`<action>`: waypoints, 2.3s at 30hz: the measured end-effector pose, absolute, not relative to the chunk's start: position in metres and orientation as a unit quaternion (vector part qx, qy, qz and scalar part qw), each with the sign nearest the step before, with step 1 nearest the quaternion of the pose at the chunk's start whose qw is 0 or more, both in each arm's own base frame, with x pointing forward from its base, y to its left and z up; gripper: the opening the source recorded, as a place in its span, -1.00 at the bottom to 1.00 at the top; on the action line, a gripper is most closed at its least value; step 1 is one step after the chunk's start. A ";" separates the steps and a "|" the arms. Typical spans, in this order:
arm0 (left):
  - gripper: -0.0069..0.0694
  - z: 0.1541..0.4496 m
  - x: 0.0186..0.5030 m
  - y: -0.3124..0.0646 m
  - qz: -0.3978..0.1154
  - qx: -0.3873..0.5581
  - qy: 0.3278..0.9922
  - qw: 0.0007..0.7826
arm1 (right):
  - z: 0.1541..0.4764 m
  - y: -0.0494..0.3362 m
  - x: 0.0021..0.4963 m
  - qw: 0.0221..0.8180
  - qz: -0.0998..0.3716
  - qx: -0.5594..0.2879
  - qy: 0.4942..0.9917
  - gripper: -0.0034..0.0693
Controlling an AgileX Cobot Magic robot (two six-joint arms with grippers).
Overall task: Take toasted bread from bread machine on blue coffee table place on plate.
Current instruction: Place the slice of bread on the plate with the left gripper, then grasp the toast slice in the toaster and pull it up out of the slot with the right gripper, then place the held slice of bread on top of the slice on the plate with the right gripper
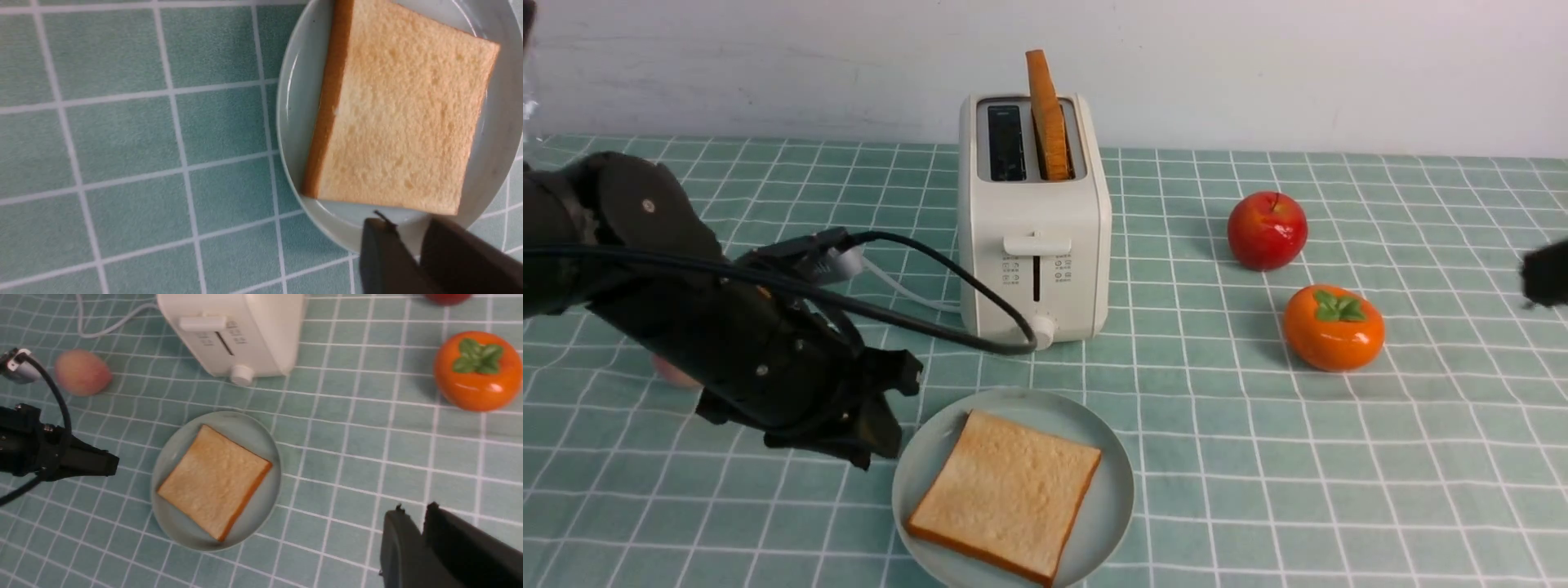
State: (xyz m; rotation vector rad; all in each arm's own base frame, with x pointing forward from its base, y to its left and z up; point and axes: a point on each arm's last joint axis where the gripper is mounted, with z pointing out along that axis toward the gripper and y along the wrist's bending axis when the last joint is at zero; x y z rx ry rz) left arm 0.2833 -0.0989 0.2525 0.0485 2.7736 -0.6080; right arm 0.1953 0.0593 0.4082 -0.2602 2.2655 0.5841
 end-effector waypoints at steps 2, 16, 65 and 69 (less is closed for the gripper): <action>-0.82 0.261 0.275 -0.096 -0.210 0.019 0.963 0.166 | 0.406 0.074 0.214 0.365 0.231 -0.130 0.892 -0.67; -0.86 0.271 0.148 -0.058 -0.231 -0.012 0.904 0.359 | 0.402 0.190 0.373 0.372 0.147 -0.199 0.895 -0.19; -0.86 0.271 0.117 -0.050 -0.246 -0.013 0.876 0.414 | 0.468 0.186 0.340 0.380 0.168 -0.265 0.870 -0.60; -0.86 0.271 0.117 -0.050 -0.245 -0.013 0.876 0.416 | 0.414 0.204 0.342 0.268 0.239 -0.280 0.890 -0.60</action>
